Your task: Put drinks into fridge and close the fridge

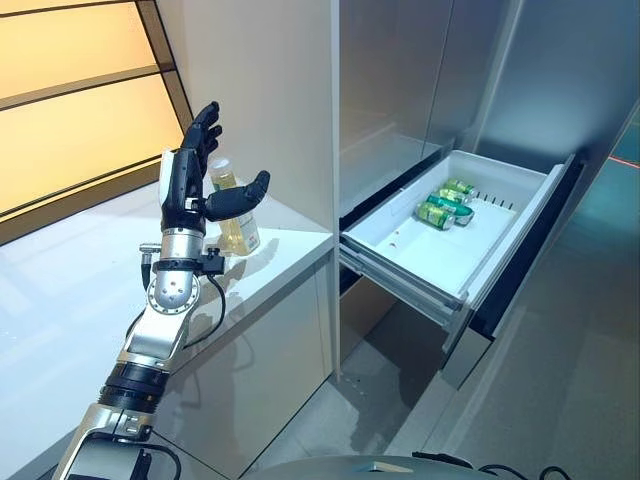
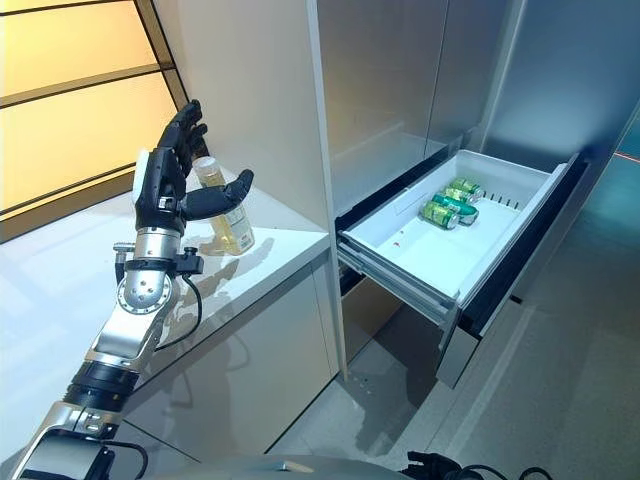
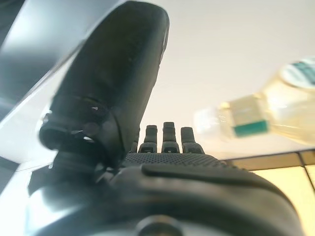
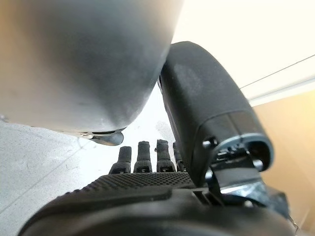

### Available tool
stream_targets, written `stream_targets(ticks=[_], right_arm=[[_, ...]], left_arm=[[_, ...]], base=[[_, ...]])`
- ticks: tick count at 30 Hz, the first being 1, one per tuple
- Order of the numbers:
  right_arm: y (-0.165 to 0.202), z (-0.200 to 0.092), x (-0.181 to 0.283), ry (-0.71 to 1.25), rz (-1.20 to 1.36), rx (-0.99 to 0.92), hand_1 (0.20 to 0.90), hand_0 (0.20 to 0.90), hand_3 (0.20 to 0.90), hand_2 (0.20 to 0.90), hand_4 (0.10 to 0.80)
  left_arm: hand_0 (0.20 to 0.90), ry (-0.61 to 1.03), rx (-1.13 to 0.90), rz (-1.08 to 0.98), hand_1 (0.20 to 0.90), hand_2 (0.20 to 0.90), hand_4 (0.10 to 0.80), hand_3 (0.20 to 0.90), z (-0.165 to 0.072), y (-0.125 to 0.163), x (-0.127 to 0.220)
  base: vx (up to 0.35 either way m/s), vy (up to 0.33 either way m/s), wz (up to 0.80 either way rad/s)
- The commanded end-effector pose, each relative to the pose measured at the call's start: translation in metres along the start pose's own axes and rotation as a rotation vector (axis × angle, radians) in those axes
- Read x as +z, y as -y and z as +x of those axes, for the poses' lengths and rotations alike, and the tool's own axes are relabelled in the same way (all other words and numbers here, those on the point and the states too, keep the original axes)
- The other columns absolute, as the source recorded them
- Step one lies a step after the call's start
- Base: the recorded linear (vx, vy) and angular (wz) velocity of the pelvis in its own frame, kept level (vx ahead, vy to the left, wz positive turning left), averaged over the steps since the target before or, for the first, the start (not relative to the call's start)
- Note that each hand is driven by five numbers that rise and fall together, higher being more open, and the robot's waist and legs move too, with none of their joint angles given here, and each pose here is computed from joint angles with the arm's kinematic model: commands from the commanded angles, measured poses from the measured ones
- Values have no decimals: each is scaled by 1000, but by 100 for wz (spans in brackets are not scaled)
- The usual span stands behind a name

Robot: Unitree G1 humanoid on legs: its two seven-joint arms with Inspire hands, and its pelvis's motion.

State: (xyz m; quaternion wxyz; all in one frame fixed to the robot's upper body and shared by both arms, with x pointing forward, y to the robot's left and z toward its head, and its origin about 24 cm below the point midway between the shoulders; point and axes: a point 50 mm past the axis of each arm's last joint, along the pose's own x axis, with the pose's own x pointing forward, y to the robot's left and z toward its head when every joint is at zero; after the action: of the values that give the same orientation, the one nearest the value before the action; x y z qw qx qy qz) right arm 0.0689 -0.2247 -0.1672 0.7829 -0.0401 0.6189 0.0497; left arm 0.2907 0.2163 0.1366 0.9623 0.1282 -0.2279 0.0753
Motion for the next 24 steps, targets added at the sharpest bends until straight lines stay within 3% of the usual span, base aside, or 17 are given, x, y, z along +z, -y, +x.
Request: stream_targets(ticks=[1, 15, 24], right_arm=[[-17, 3, -6, -49, -80, 66, 900, 900, 900, 900, 800], [-15, 3, -6, -56, -95, 67, 900, 900, 900, 900, 800], [-11, 2, -2, -59, -105, 65, 900, 900, 900, 900, 800]], left_arm=[[900, 242, 85, -2, 900, 900, 800, 900, 35, -13, 45], [900, 214, 141, -53, 900, 900, 800, 900, 33, -17, 35], [900, 59, 184, -271, 900, 900, 800, 900, 32, -13, 12]], base=[[0, 0, 0], [4, 3, -1], [0, 0, 0]])
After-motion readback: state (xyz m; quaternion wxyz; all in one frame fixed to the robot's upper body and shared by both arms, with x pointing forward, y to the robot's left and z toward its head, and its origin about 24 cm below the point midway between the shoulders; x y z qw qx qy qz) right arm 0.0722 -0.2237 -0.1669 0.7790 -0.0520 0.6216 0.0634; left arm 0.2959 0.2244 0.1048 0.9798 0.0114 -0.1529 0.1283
